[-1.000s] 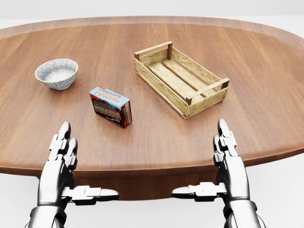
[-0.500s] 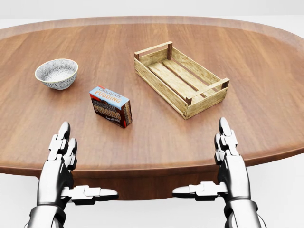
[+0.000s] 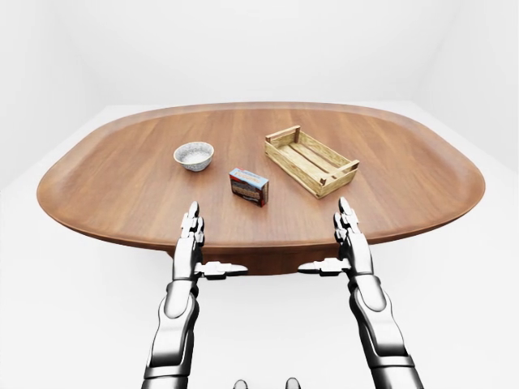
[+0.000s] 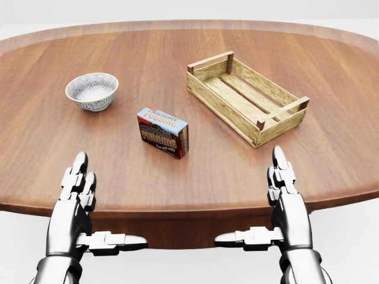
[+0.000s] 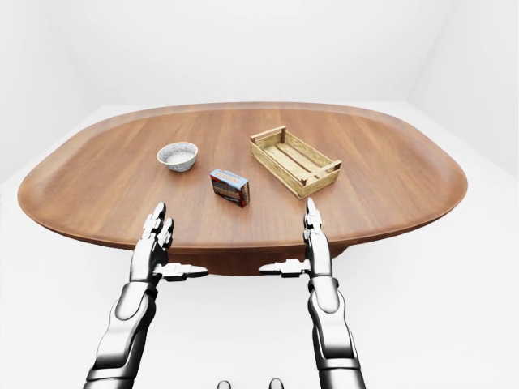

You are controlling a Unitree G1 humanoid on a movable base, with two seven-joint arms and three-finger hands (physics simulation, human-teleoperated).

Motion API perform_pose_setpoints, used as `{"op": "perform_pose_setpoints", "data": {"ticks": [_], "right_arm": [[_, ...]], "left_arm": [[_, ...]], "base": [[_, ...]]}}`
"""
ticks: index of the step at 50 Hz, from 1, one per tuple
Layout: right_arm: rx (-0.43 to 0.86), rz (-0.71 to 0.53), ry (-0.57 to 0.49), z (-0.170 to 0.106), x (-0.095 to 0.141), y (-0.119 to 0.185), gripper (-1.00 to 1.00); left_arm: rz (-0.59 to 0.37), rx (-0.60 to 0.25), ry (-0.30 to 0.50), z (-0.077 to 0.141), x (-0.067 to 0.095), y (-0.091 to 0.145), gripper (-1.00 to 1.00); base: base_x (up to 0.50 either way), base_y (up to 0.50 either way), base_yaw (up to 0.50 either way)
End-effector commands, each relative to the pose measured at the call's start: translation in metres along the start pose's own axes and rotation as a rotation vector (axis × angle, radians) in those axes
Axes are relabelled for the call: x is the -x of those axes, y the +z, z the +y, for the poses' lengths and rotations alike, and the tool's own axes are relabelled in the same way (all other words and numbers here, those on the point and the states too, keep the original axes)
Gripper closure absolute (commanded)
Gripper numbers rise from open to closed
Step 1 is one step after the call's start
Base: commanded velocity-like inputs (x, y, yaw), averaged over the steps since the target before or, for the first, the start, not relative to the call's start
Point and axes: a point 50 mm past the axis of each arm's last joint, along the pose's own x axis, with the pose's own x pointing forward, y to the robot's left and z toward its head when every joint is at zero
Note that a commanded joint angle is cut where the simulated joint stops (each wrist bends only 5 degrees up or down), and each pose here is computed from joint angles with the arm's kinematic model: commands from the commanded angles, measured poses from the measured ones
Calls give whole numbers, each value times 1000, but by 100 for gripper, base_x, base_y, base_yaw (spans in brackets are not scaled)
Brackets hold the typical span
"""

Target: Pick up the chocolate pudding and put it in the tray.

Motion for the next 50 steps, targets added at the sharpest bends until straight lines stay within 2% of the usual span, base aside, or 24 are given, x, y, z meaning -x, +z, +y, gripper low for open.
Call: {"op": "perform_pose_setpoints", "data": {"ticks": [1,9,15,21,26,32,50], "right_arm": [[4,0,2,0,1,0,-100],[1,1,1,0,1,1,-100],[12,-50,-13,-1,3,8,-100],[83,-167,-49,-3,12,32,-100],[107,-347,-105,-6,25,75,-100],[122,-459,-121,-4,43,105,-100],[145,-485,-128,-3,45,111,-100]], "left_arm": [[-1,-1,-1,0,1,0,-100],[-1,-1,-2,0,1,0,-100],[-1,-2,-2,0,0,-1,-100],[3,-3,-2,0,0,-1,-100],[7,-3,-1,0,0,-1,-100],[9,-1,1,0,-1,-2,-100],[15,3,6,1,-2,-3,-100]], "base": [[0,25,0],[0,21,0],[0,0,0],[0,0,0],[0,0,0],[0,0,0],[0,0,0]]}}
